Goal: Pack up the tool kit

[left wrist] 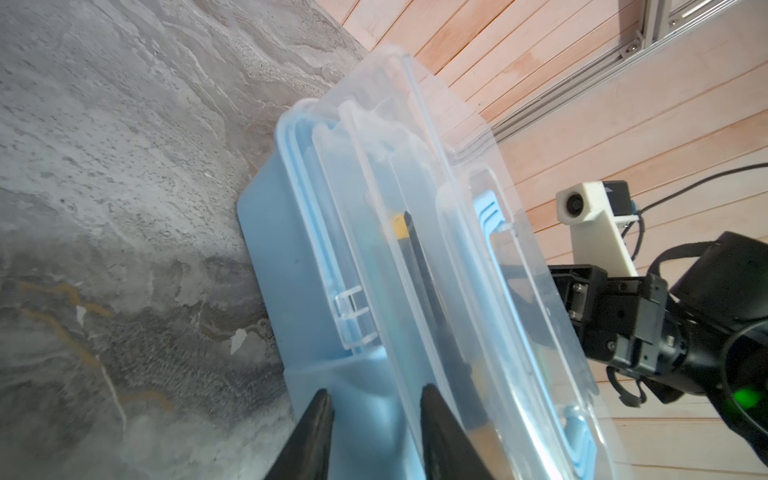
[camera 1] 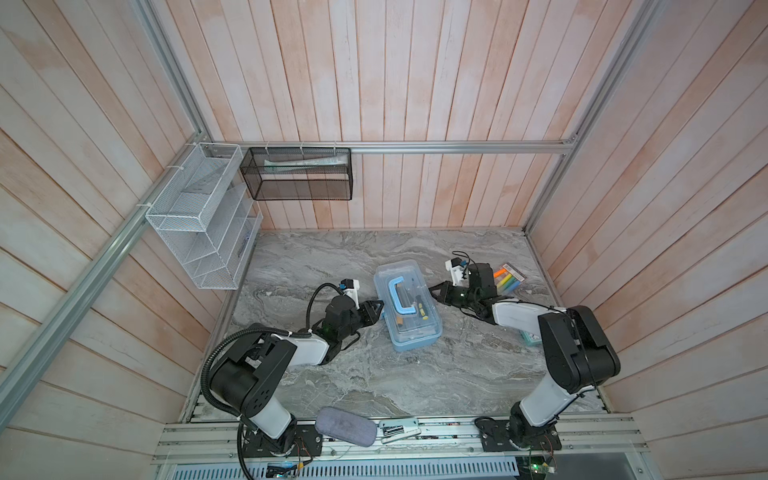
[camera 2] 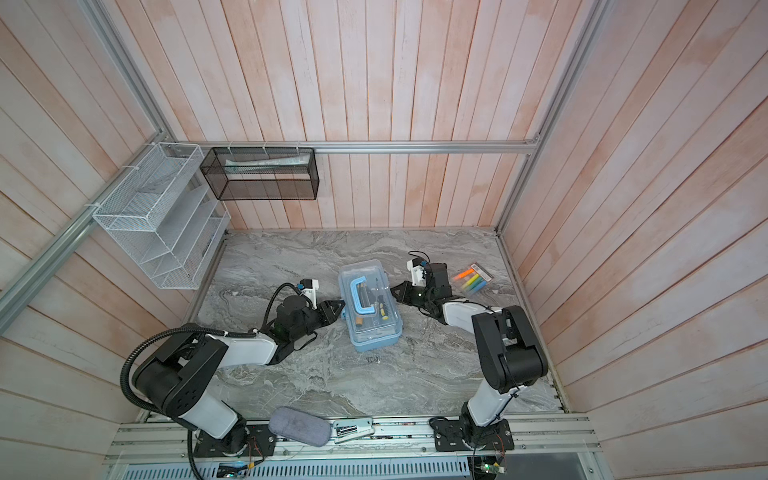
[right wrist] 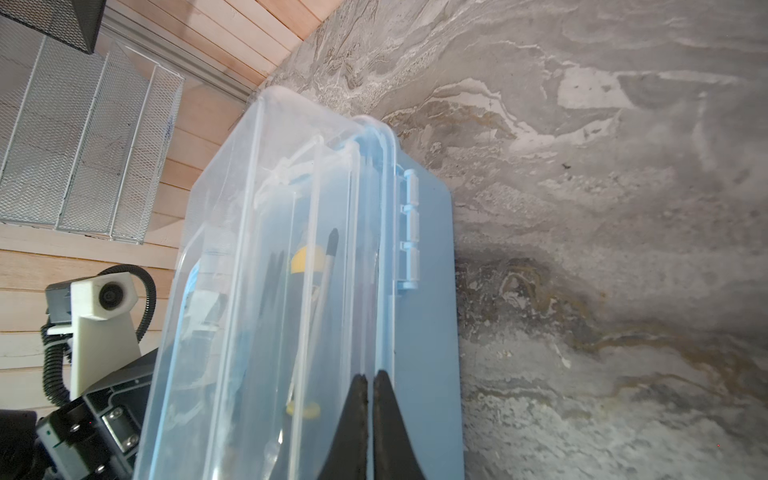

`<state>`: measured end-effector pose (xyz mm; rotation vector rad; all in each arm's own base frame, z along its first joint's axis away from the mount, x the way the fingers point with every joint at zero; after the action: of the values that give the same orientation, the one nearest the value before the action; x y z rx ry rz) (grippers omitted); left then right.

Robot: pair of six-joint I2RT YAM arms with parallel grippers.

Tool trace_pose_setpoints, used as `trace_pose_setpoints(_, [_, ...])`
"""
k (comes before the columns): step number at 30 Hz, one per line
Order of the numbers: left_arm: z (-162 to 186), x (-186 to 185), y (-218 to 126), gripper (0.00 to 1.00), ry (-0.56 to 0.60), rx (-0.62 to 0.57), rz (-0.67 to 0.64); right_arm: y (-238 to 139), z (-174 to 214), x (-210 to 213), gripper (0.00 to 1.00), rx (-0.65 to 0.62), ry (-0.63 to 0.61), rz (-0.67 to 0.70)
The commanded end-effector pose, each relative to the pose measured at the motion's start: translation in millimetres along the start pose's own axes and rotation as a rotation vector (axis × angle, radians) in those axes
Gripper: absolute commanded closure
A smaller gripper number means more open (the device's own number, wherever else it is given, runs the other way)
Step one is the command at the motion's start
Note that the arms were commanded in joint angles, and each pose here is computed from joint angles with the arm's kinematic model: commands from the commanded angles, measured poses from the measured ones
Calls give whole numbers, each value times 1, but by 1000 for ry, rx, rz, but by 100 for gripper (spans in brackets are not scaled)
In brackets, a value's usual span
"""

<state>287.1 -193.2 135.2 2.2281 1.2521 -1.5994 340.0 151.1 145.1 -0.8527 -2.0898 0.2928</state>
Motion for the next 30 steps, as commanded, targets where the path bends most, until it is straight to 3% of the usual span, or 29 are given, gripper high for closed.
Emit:
trace_pose_setpoints(1, [0,-2,1,63,4,-1,42,9,8,4,94,59,8,-48])
trace_pose_setpoints(14, [2,-6,4,69,-32,24,89,13,11,1,94,85,21,-52])
trace_pose_setpoints(23, [14,-1,9,68,-57,93,58,14,15,-1,94,101,32,-46])
trace_pose_setpoints(30, [31,7,10,63,-110,126,119,18,24,6,94,115,48,-98])
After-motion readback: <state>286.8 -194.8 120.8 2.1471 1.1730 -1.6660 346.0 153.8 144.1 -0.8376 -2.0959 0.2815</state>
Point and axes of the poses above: each gripper's point midway between its finger pads, its own y axis out along the fingers, its own x axis along the line the jaws close on, z = x × y, the point moved 9 cm from there along -y, back along the fingers, and after that the axes turned 12 degrees about -y, right-handed, at the moved point
